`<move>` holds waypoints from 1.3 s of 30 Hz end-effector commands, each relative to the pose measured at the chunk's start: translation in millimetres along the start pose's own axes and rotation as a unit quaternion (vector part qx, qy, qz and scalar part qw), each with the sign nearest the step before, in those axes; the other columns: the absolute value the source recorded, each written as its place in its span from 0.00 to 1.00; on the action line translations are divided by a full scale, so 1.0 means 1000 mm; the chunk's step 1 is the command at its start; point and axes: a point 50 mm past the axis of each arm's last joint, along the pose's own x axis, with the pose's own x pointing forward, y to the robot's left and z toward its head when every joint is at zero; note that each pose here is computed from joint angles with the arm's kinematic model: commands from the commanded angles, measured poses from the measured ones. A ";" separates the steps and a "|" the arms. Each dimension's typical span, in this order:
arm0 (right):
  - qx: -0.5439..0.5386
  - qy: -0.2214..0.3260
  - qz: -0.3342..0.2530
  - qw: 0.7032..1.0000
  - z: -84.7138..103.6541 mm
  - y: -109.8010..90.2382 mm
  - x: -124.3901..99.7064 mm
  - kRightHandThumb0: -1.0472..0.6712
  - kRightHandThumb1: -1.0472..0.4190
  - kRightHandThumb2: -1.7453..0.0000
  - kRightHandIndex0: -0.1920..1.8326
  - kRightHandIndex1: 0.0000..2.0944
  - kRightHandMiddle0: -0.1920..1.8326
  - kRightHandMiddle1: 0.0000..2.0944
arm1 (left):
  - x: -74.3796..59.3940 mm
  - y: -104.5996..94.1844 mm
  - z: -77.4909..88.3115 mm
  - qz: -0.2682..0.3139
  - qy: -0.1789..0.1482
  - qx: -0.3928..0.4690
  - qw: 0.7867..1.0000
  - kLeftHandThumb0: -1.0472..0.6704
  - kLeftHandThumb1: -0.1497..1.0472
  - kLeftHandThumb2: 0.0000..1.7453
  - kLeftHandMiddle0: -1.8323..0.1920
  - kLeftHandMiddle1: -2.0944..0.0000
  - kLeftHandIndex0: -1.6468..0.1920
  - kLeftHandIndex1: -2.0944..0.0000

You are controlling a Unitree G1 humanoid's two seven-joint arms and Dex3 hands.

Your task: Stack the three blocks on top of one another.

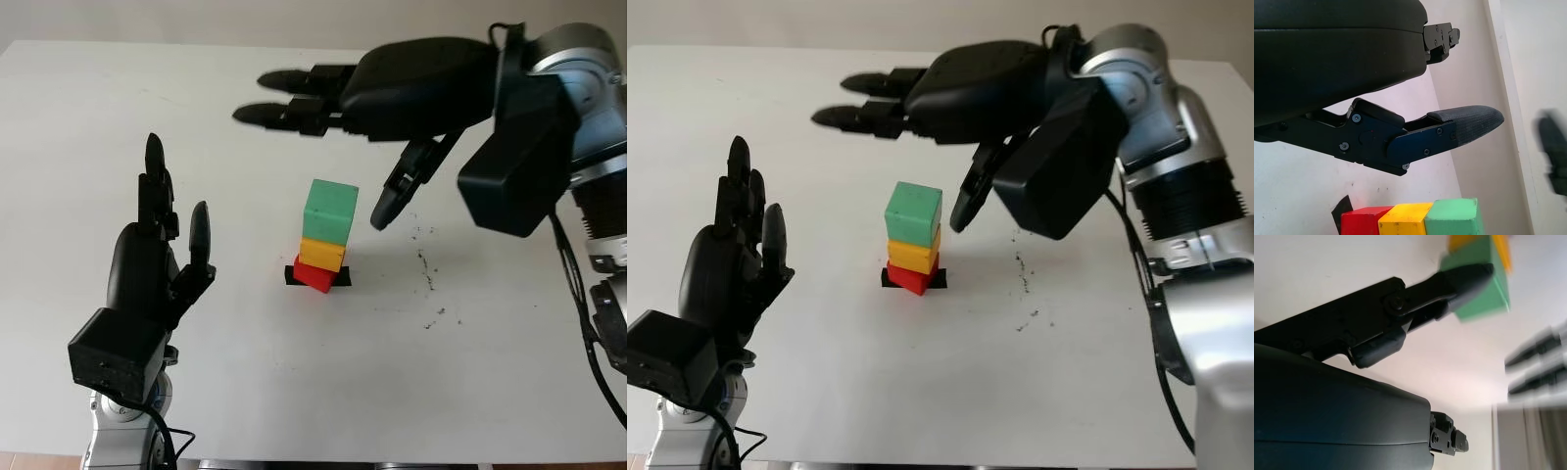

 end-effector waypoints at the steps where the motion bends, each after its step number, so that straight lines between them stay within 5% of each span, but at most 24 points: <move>1: 0.062 0.030 -0.082 0.994 -0.016 0.012 -0.021 0.07 0.00 0.82 0.00 0.00 0.00 0.00 | -0.001 0.004 0.002 0.004 -0.008 0.002 1.000 0.15 1.00 0.39 0.98 0.98 0.98 0.98; 6: 0.203 0.075 -0.196 0.956 -0.036 0.052 -0.050 0.11 0.00 0.69 0.00 0.00 0.00 0.00 | -0.001 0.007 0.001 0.003 -0.006 0.001 1.000 0.16 1.00 0.39 0.97 0.97 0.97 0.97; 12: 0.294 0.136 -0.258 0.910 -0.037 0.098 -0.069 0.14 0.00 0.63 0.00 0.00 0.00 0.00 | -0.001 0.012 -0.004 0.009 0.001 0.003 1.000 0.16 1.00 0.39 0.97 0.97 0.97 0.97; 17: 0.389 0.186 -0.304 0.850 -0.022 0.132 -0.070 0.15 0.00 0.62 0.00 0.00 0.00 0.00 | -0.002 0.014 -0.008 0.008 0.008 -0.006 1.000 0.16 1.00 0.39 0.97 0.97 0.97 0.97; 23: 0.523 0.177 -0.327 0.767 0.009 0.166 -0.057 0.19 0.00 0.59 0.00 0.00 0.00 0.00 | -0.008 0.014 -0.014 0.003 0.006 -0.010 1.000 0.17 1.00 0.38 0.97 0.97 0.97 0.97; 32: 0.624 0.213 -0.378 0.650 0.032 0.209 -0.039 0.17 0.00 0.58 0.00 0.00 0.00 0.00 | -0.009 0.009 -0.023 -0.016 0.008 -0.035 0.999 0.15 1.00 0.38 0.97 0.98 0.97 0.97; 39: 0.629 0.229 -0.395 0.629 0.044 0.219 -0.036 0.14 0.00 0.56 0.00 0.00 0.00 0.00 | -0.007 0.009 -0.027 -0.021 -0.001 -0.048 0.999 0.15 1.00 0.37 0.97 0.97 0.96 0.97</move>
